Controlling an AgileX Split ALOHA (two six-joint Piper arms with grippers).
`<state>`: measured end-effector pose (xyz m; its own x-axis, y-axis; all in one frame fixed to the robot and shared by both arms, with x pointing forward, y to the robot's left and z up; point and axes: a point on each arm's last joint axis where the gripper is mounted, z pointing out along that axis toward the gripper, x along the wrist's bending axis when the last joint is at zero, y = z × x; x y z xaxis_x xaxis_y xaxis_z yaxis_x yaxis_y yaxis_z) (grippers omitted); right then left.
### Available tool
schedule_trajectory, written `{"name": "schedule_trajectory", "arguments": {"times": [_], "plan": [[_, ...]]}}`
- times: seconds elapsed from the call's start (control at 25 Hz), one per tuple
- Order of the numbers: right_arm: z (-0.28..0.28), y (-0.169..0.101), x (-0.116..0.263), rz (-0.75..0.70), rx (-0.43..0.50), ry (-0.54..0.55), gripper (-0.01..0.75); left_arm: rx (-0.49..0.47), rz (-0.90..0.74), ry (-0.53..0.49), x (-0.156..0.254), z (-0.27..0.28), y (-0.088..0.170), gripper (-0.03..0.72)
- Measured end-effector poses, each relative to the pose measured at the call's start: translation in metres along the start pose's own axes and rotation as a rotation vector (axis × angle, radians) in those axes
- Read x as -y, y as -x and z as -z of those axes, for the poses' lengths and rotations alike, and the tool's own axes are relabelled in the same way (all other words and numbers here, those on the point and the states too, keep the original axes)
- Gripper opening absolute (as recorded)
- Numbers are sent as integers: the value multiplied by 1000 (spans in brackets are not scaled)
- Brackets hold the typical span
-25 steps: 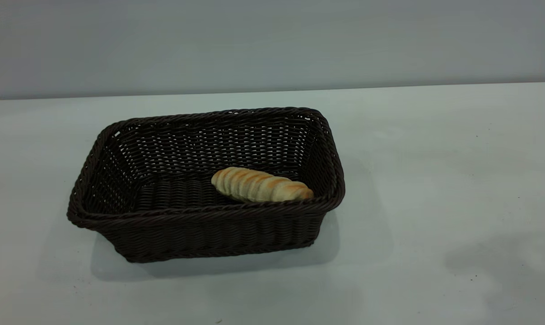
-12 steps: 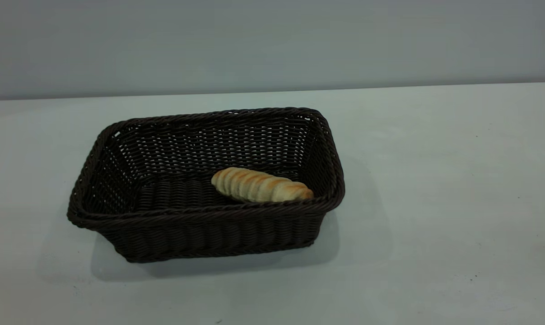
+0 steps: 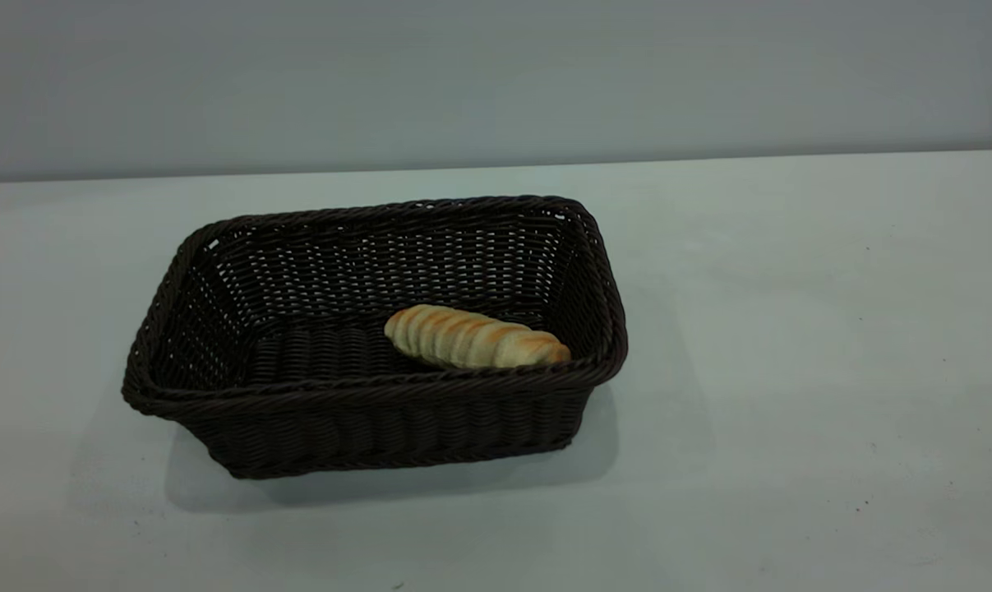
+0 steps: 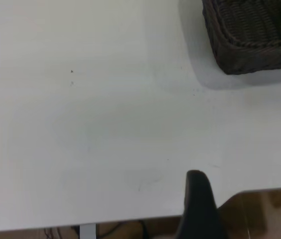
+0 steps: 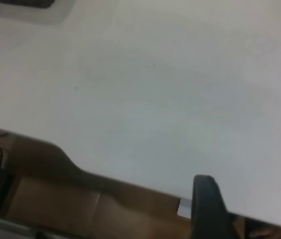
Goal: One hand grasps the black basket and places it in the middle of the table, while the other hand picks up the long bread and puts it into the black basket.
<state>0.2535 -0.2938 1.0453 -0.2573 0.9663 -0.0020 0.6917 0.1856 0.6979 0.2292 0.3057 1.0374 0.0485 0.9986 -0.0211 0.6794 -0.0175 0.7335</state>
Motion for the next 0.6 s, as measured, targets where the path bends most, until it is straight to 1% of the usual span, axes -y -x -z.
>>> {"name": "schedule_trajectory", "arguments": {"times": [0.28,0.6], "plan": [[-6,0,-2,-2,0,46,411,-10,-5,10,1,0,-1,567],[-11,0,0,-5,0,39,411,-11,-6,12,1,-2,-1,567]]}}
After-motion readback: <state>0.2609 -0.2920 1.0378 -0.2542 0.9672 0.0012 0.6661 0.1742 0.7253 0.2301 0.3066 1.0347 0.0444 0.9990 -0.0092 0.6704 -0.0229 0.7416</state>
